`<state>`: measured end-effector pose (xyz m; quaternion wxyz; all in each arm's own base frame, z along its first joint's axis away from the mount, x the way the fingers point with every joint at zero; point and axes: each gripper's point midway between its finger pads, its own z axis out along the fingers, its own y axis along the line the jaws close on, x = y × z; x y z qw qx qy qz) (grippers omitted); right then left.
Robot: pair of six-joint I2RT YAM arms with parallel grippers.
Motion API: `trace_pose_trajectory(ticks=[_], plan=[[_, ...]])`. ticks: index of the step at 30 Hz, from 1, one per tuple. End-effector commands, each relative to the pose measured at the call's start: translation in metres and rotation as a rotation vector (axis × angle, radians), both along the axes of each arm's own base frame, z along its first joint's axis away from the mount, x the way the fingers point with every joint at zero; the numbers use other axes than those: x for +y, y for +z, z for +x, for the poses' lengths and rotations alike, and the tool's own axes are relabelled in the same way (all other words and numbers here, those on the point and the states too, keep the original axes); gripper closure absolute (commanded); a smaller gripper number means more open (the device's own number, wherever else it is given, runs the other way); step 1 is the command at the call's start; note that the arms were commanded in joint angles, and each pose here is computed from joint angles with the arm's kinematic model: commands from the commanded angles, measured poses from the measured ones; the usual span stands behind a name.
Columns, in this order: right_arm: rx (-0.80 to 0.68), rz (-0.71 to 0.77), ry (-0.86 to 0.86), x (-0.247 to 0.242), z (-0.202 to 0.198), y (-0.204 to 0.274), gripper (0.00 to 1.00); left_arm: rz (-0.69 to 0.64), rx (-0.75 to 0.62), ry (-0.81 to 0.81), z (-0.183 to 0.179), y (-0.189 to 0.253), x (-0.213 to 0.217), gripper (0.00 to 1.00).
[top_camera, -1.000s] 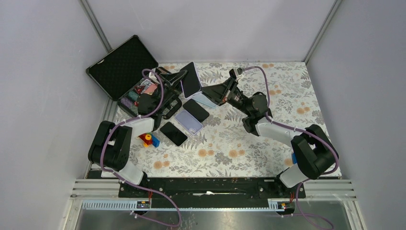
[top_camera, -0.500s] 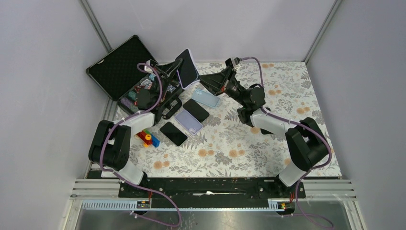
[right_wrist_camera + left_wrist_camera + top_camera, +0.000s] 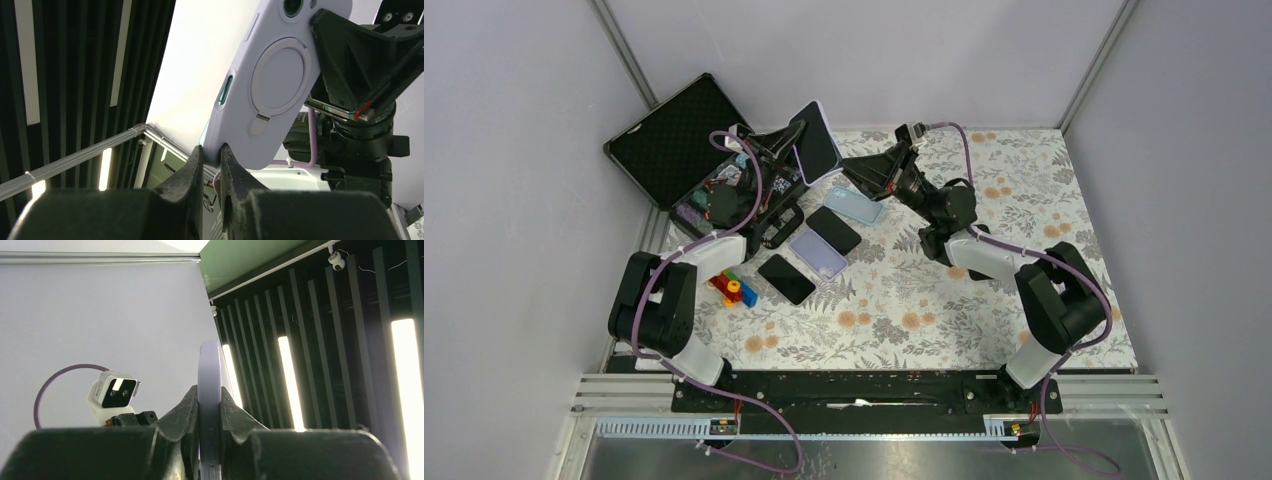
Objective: Take the phone out of the phone case
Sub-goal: Remove the phone case from the phone.
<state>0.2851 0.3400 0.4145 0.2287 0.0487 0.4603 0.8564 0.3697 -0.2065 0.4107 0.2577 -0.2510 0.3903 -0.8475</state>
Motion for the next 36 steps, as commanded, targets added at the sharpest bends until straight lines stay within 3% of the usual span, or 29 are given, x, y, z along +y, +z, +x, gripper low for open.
trace_pose_trajectory(ticks=[1, 9, 17, 18, 23, 26, 31, 36], plan=[[0.032, -0.002, -0.016, 0.008, 0.005, -0.018, 1.00, -0.101, -0.083, -0.227, -0.055, 0.050, -0.013, 1.00], [0.133, -0.102, -0.092, 0.009, 0.024, -0.084, 1.00, -0.120, -0.127, -0.214, -0.068, 0.067, -0.005, 1.00], [0.086, -0.143, -0.099, 0.007, 0.024, -0.091, 1.00, -0.095, -0.080, -0.203, -0.058, 0.046, -0.009, 1.00], [0.077, -0.148, -0.101, 0.007, 0.023, -0.091, 0.96, -0.089, -0.072, -0.201, -0.056, 0.042, -0.010, 1.00], [0.027, -0.166, -0.135, 0.003, 0.019, -0.090, 0.52, -0.067, -0.060, -0.165, -0.050, 0.033, -0.011, 1.00], [-0.017, -0.174, -0.157, 0.000, 0.014, -0.086, 0.35, -0.027, -0.051, -0.130, -0.044, 0.026, -0.013, 1.00], [-0.120, -0.185, -0.193, -0.006, 0.003, -0.074, 0.21, 0.031, -0.037, -0.081, -0.035, 0.017, -0.015, 1.00], [-0.230, -0.212, -0.269, -0.018, -0.011, -0.068, 0.16, 0.042, -0.032, -0.052, -0.029, 0.013, -0.013, 1.00]])
